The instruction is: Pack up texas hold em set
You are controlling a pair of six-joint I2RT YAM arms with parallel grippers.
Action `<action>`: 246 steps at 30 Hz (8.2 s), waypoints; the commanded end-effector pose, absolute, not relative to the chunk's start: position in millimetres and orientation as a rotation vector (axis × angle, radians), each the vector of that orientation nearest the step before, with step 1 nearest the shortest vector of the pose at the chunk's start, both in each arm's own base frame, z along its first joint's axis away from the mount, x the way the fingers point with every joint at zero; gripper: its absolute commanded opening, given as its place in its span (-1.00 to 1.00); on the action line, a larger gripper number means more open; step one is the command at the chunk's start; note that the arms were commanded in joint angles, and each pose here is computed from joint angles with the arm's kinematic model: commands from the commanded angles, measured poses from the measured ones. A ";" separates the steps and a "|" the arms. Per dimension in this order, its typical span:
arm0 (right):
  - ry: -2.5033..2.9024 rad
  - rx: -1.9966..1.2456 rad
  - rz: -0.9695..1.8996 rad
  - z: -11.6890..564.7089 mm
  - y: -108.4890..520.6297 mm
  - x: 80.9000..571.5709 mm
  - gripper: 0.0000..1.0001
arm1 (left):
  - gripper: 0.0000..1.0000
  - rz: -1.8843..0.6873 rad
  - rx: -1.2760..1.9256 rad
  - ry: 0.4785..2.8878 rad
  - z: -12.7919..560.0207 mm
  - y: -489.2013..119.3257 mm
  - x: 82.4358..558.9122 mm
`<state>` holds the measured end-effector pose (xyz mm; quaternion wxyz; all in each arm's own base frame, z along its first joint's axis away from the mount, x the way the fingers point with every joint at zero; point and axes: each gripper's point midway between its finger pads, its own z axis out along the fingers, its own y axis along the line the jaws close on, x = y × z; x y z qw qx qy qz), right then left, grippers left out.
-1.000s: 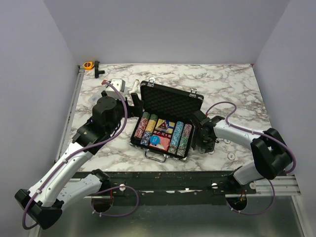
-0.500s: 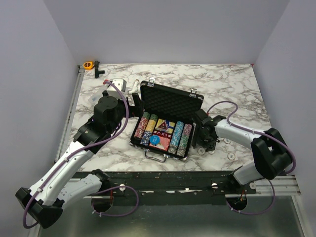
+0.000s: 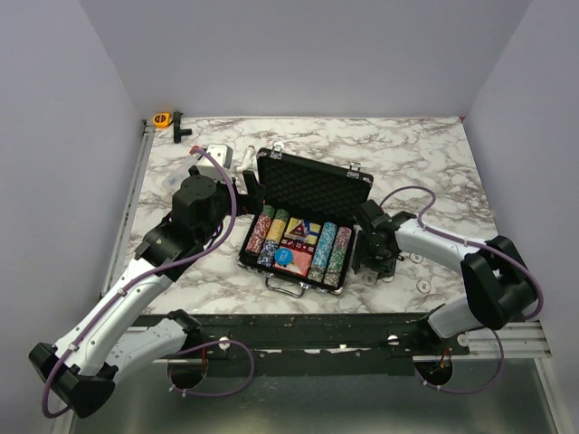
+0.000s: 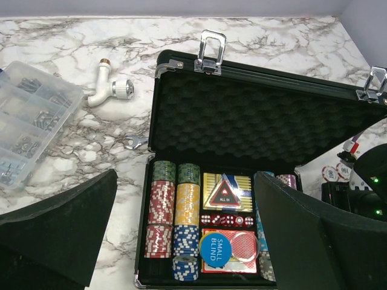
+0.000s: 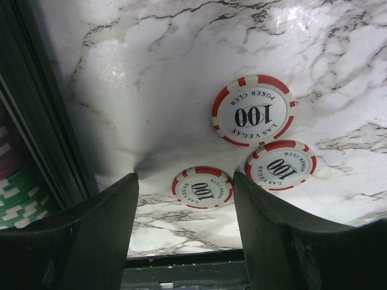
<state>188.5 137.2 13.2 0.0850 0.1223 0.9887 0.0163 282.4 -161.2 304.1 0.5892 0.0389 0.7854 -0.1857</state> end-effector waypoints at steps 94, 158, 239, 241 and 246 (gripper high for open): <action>2.745 0.514 -0.214 43.2 90.2 242.3 -0.41 | 0.89 -0.446 0.110 1.819 314.3 -162.7 281.8; 2.894 0.620 0.050 -3.7 94.8 208.6 0.56 | 0.89 -0.459 0.114 1.804 319.4 -162.5 278.7; 2.868 0.663 0.042 32.8 113.1 204.3 -0.32 | 0.89 -0.503 0.140 1.814 318.2 -171.2 276.7; 2.827 0.658 0.011 41.1 107.2 210.2 -0.34 | 0.89 -0.500 0.141 1.815 317.9 -171.0 277.0; 2.782 0.647 0.010 53.5 106.4 220.4 -0.41 | 0.89 -0.492 0.139 1.823 315.0 -171.3 279.0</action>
